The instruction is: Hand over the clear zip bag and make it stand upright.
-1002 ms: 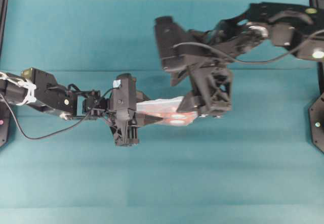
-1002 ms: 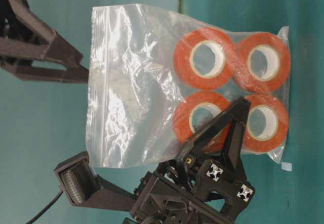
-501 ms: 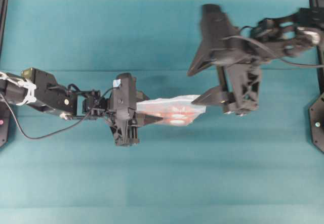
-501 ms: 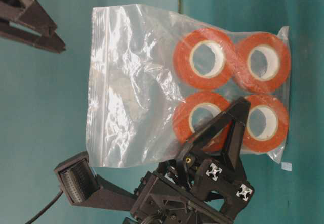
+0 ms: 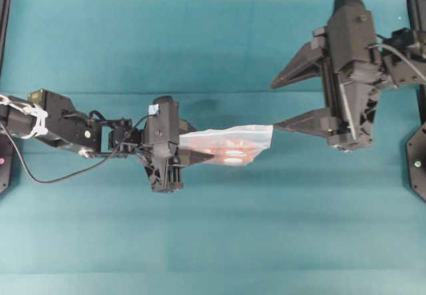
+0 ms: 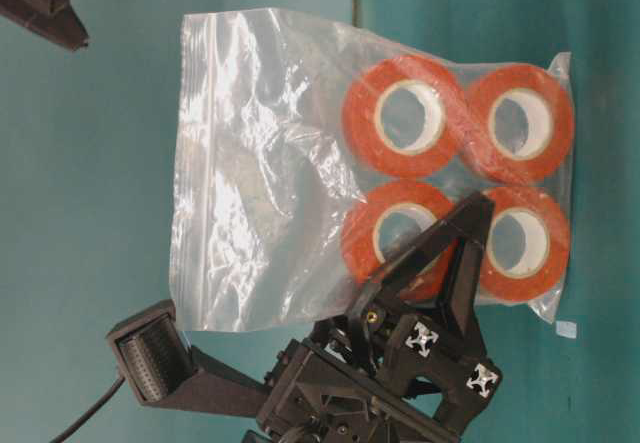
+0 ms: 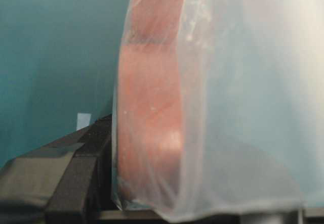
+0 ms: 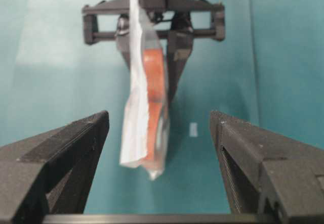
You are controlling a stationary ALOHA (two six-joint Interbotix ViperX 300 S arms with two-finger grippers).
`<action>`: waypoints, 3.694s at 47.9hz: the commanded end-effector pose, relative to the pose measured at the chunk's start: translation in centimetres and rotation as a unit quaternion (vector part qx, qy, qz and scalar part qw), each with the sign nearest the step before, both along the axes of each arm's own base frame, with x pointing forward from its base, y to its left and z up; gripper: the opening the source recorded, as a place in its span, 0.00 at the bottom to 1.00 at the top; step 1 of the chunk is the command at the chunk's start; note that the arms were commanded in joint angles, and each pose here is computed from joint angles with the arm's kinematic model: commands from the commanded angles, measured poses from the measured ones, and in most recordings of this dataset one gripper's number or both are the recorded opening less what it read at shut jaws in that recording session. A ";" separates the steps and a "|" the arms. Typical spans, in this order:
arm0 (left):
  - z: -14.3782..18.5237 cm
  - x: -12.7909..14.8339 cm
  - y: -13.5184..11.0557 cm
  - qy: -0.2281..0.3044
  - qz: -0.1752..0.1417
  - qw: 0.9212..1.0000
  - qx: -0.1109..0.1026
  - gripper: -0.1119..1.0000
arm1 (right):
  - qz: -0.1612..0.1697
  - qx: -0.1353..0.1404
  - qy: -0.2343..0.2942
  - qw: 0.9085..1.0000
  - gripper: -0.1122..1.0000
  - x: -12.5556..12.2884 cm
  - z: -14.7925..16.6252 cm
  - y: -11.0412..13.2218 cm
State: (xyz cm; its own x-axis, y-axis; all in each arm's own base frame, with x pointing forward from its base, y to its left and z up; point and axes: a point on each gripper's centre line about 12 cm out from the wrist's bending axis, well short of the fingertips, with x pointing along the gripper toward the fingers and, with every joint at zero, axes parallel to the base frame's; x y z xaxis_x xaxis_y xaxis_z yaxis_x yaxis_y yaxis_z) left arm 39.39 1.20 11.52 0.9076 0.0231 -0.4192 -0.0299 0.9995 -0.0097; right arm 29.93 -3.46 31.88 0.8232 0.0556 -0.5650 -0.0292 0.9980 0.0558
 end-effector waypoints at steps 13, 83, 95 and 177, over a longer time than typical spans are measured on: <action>0.6 0.3 -0.1 -0.010 -0.001 1.000 0.000 0.31 | -0.031 0.029 -0.034 0.999 0.88 -2.7 0.8 0.3; 0.2 0.1 -0.4 0.003 -0.005 1.000 -0.002 0.31 | -0.042 0.024 -0.064 0.997 0.88 -4.1 0.9 0.3; 0.3 0.2 -0.4 0.002 -0.004 1.000 -0.002 0.31 | -0.042 0.024 -0.064 0.997 0.88 -4.1 0.9 0.3; 0.3 0.2 -0.4 0.002 -0.004 1.000 -0.001 0.31 | -0.042 0.024 -0.062 0.997 0.88 -4.1 0.8 0.4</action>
